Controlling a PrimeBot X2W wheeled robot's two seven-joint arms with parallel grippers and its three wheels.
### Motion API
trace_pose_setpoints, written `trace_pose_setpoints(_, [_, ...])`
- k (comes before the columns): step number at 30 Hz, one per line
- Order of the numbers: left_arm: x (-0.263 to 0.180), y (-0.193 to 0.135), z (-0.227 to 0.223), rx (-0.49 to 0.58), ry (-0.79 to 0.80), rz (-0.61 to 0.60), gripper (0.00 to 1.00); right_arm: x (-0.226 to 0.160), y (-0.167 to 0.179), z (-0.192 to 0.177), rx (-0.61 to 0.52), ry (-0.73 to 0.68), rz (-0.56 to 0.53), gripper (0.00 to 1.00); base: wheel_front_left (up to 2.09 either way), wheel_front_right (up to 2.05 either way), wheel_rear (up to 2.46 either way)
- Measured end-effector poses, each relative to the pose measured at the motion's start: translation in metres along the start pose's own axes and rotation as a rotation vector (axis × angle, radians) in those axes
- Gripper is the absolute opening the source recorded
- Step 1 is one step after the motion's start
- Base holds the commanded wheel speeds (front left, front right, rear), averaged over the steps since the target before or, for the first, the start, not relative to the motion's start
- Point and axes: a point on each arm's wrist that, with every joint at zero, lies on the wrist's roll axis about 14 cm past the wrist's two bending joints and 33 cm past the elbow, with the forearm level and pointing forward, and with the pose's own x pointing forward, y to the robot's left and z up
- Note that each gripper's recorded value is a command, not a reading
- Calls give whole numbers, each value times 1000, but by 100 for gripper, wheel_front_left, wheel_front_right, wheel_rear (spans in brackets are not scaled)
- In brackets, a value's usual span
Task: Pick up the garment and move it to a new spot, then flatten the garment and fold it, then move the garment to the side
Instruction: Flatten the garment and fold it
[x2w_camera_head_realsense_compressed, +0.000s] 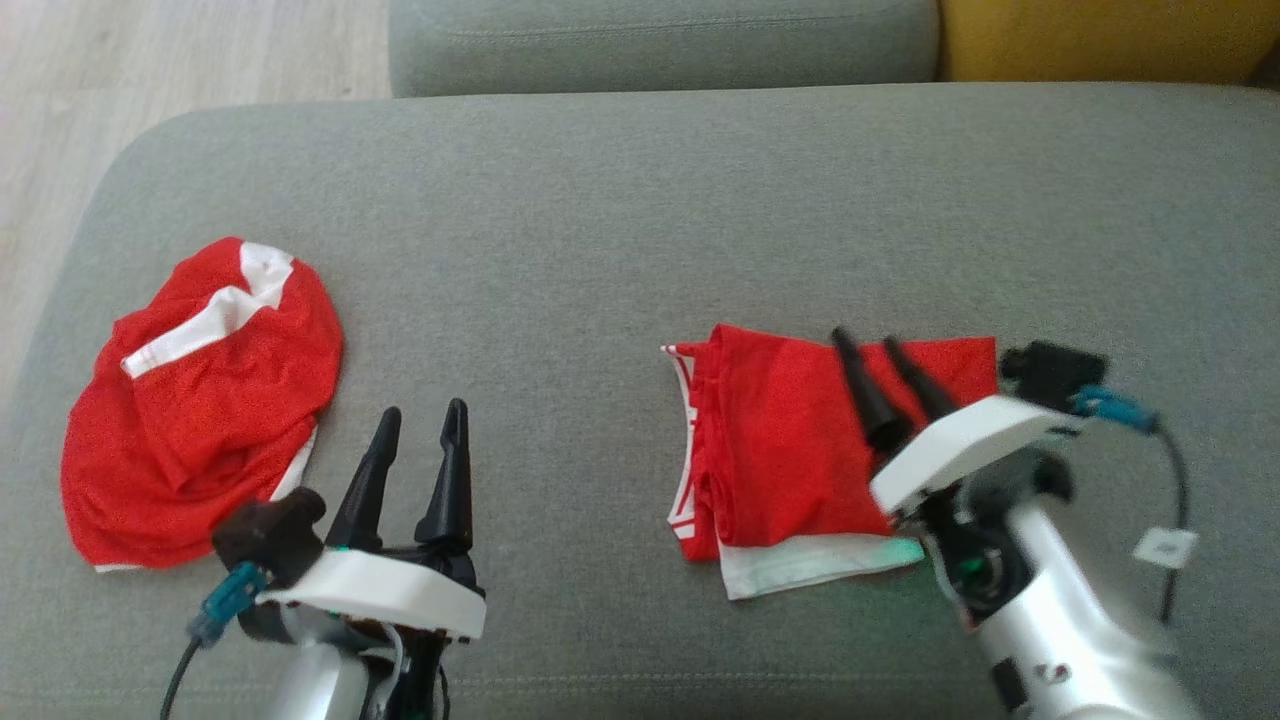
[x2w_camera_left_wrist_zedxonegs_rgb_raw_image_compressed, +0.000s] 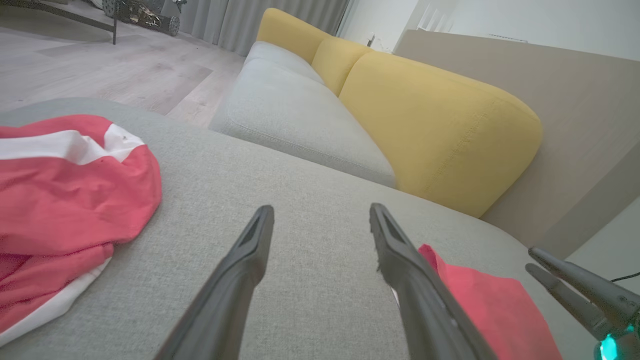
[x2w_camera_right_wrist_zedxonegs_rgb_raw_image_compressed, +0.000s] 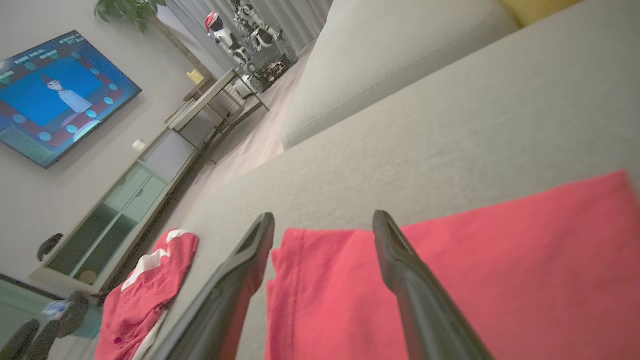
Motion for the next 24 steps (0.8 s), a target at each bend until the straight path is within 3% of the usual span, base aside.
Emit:
trace_pose_setpoints(6, [7,-14,9,-5,-29,-45,100,-21,-31,64,-89,-182,-82,100,0,0,0])
trace_pose_setpoints(11, [16,-25,15,-9,-49,-80,100,-50,-57,92,-223,-279,-160,100,0,0,0])
trace_pose_setpoints(17, [21,-31,12,-8,-41,-102,100,-79,-80,108,-396,-358,-249,100,0,0,0])
trace_pose_setpoints(24, [19,-35,13,-10,-44,-112,100,-93,-85,92,-438,-377,-281,100,0,0,0])
